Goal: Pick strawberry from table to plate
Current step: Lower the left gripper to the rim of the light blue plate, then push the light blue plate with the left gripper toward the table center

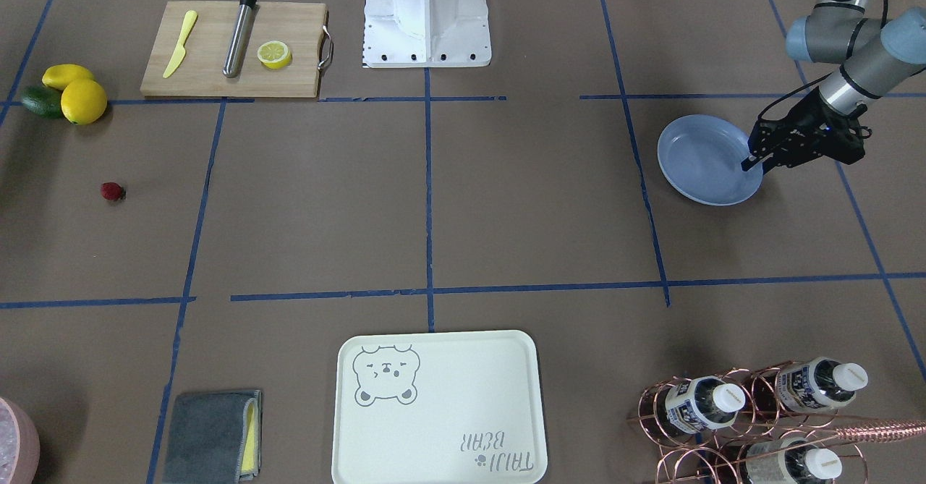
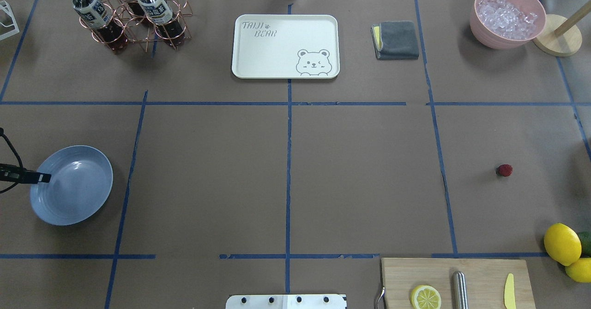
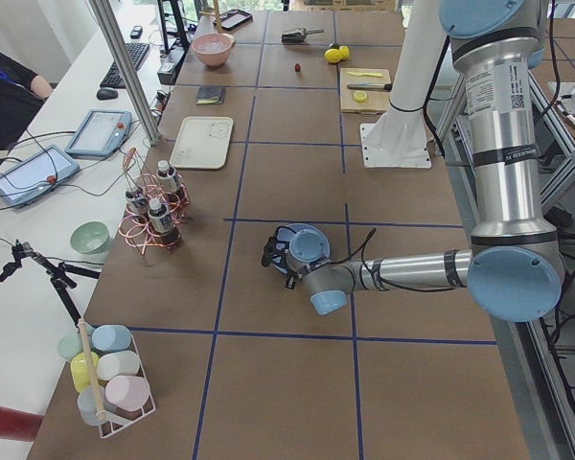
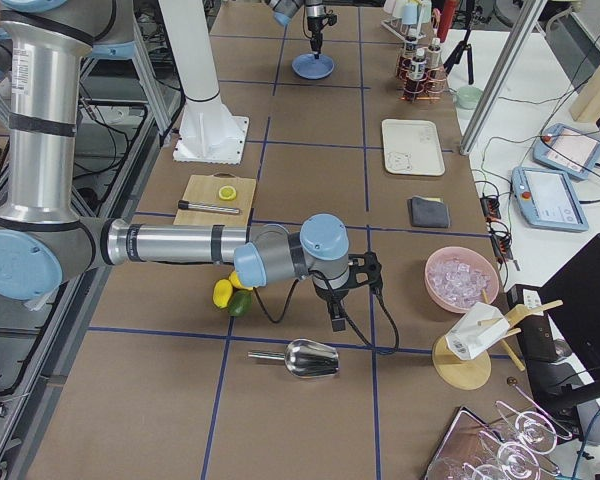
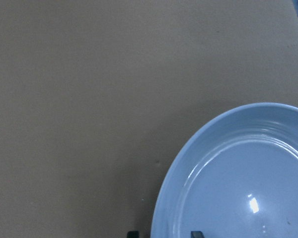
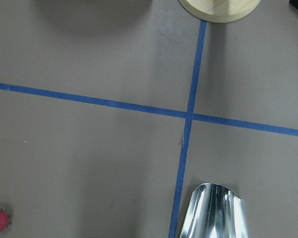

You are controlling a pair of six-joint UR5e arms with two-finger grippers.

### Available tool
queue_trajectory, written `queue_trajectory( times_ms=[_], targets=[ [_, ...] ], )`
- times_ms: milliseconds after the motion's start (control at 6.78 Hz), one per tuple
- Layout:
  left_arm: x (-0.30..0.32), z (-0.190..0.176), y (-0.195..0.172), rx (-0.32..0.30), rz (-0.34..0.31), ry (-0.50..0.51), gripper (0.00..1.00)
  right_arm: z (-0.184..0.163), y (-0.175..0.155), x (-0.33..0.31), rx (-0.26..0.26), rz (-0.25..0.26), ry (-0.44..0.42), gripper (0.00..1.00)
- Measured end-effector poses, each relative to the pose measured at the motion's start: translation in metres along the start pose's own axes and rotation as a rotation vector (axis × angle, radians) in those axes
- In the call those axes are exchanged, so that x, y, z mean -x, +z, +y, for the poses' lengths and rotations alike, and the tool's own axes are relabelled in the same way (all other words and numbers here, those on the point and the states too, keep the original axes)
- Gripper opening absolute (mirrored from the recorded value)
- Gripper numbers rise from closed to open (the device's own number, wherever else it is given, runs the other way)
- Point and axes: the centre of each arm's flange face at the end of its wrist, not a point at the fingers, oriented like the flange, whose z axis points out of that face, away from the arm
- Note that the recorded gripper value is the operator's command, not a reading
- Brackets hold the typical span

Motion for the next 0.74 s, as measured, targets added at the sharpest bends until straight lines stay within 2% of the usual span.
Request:
queue_trajectory(
  times_ms=[443, 738],
  targets=[
    [-0.035, -0.018, -0.010, -0.019, 0.029, 0.012, 0.00, 0.000, 0.000, 0.000, 0.000, 0.001, 0.000, 1.00],
    [-0.117, -0.076, -0.023, -0.021, 0.035, -0.036, 0.00, 0.002, 0.000, -0.001, 0.002, 0.002, 0.002, 1.00]
  ],
)
